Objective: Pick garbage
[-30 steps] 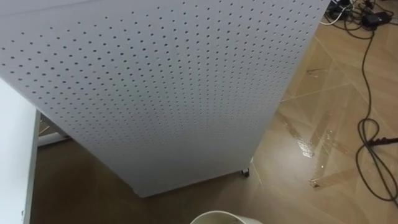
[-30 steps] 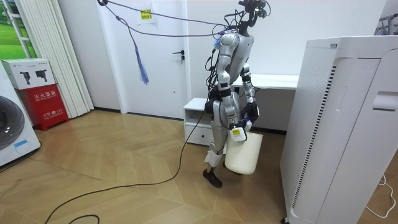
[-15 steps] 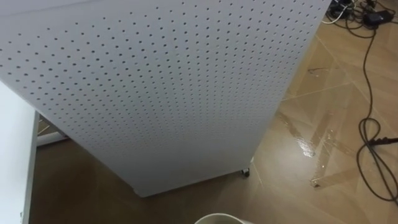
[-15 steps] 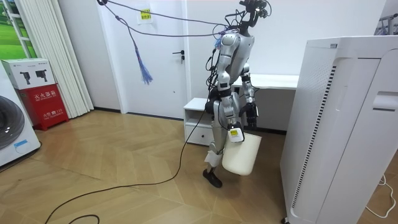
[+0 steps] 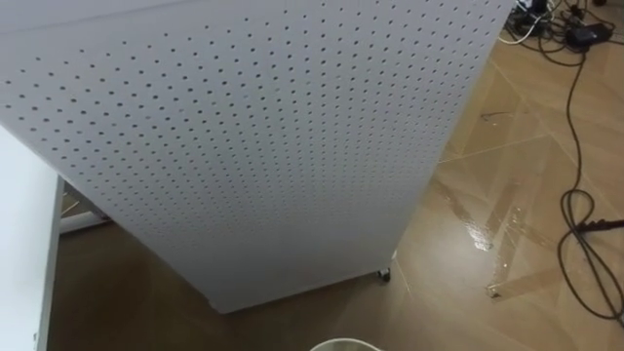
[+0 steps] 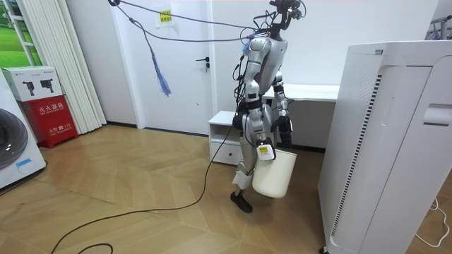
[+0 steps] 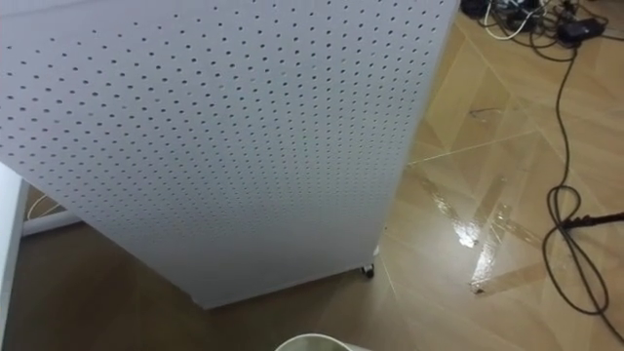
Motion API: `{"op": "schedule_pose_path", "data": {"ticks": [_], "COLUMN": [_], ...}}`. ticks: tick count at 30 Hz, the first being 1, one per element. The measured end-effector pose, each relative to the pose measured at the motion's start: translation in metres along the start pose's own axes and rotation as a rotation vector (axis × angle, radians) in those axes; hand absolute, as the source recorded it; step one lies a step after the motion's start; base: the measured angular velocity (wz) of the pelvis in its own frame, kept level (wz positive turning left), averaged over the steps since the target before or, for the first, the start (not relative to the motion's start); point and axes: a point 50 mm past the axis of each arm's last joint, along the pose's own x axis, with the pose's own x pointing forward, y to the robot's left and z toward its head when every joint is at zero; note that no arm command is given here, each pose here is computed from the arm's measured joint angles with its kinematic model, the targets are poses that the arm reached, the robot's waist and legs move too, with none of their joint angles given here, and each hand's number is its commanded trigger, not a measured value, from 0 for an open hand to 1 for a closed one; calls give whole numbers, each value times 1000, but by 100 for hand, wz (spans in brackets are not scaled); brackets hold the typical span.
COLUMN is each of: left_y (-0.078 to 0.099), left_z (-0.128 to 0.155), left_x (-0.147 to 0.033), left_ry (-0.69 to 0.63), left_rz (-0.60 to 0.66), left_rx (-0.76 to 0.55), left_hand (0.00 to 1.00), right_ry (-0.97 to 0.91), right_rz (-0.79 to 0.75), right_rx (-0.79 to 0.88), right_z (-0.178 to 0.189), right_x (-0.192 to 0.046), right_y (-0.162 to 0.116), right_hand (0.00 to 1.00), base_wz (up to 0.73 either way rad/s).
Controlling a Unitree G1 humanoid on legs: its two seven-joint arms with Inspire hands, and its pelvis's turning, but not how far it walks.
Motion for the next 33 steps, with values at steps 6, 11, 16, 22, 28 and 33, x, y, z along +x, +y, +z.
{"op": "schedule_pose_path", "data": {"ticks": [6,11,16,22,28,33], "left_y": [3,12,18,17,12,7], "left_z": [-9,-19,-37,-77,-107,-119], "left_x": [-5,-12,-23,-45,-61,-69], "left_ry": [18,20,50,144,220,237], "left_rz": [11,67,134,237,334,381], "left_rx": [-2,-64,-148,-279,-479,-605], "left_hand": [0,0,0,0,0,0], "right_ry": [15,47,77,155,225,261], "right_rz": [18,18,-2,-46,-92,-120], "right_rx": [9,36,117,206,282,326], "right_z": [-8,-25,-46,-82,-99,-106], "right_x": [-2,-7,-16,-32,-38,-41], "right_y": [2,-3,-5,-6,-8,-8], "right_hand": [100,100,100,100,100,100], "base_wz": [9,8,2,3,0,0]}}
